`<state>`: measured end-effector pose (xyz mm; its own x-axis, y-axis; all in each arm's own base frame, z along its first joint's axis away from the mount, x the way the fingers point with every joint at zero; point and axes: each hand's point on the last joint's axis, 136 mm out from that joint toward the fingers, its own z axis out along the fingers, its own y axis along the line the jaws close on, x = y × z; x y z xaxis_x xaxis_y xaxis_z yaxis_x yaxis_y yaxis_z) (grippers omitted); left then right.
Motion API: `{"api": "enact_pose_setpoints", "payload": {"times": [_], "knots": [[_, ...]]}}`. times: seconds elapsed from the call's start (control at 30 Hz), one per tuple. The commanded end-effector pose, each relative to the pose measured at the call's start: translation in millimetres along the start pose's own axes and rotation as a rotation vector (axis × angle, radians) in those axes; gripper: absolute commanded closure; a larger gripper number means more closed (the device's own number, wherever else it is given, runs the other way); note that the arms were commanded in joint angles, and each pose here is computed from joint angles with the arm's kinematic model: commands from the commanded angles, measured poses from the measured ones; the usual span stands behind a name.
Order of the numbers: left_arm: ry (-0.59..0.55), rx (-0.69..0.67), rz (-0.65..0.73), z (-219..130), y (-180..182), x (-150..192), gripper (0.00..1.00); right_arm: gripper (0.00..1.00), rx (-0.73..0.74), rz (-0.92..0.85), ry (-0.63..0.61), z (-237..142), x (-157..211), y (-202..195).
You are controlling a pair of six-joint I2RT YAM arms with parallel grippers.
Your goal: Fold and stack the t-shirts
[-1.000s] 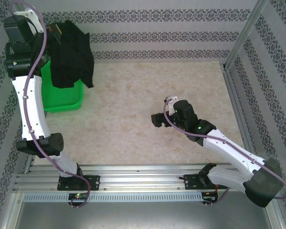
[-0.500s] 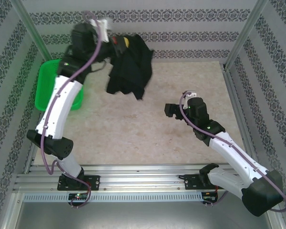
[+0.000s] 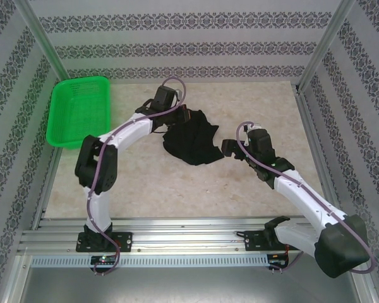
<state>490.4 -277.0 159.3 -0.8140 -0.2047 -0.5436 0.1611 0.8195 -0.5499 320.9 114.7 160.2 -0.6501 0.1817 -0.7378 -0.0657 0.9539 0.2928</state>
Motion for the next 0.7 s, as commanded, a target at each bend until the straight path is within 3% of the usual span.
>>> {"api": "enact_pose_setpoints", "payload": {"times": [0.0,0.07,0.13,0.17,0.23,0.37,0.47,0.57,0.67], "knots": [[-0.103,0.113,0.081,-15.1,-50.1,-35.0,1.00,0.02,0.010,0.016,0.040,4.5,13.9,-5.6],[-0.093,0.169,0.064,-5.7,-58.4,-34.3,0.97,0.02,0.002,0.023,0.077,8.6,24.1,-5.6],[-0.066,0.202,0.029,3.7,-55.6,-32.2,0.55,0.02,0.000,0.038,0.118,16.5,36.1,-6.8],[-0.071,0.203,0.021,2.7,-52.7,-33.3,0.46,0.03,0.003,0.040,0.139,19.9,41.7,-7.6],[-0.137,0.205,0.011,-16.1,-44.6,-41.2,0.00,0.07,0.002,0.043,0.192,28.8,53.7,-8.2],[-0.252,0.148,-0.018,-82.0,-18.8,-54.7,0.00,0.16,-0.018,0.048,0.276,48.0,65.1,-1.9],[-0.279,0.062,-0.003,-125.7,0.0,-40.8,0.00,0.25,-0.030,0.056,0.301,64.9,66.1,3.7],[-0.211,-0.039,0.024,-140.2,24.3,-3.8,0.00,0.36,-0.024,0.060,0.337,84.8,69.3,6.6],[-0.142,-0.124,0.013,-137.4,55.1,35.1,0.01,0.41,0.004,0.070,0.356,104.4,69.6,5.3]]}}
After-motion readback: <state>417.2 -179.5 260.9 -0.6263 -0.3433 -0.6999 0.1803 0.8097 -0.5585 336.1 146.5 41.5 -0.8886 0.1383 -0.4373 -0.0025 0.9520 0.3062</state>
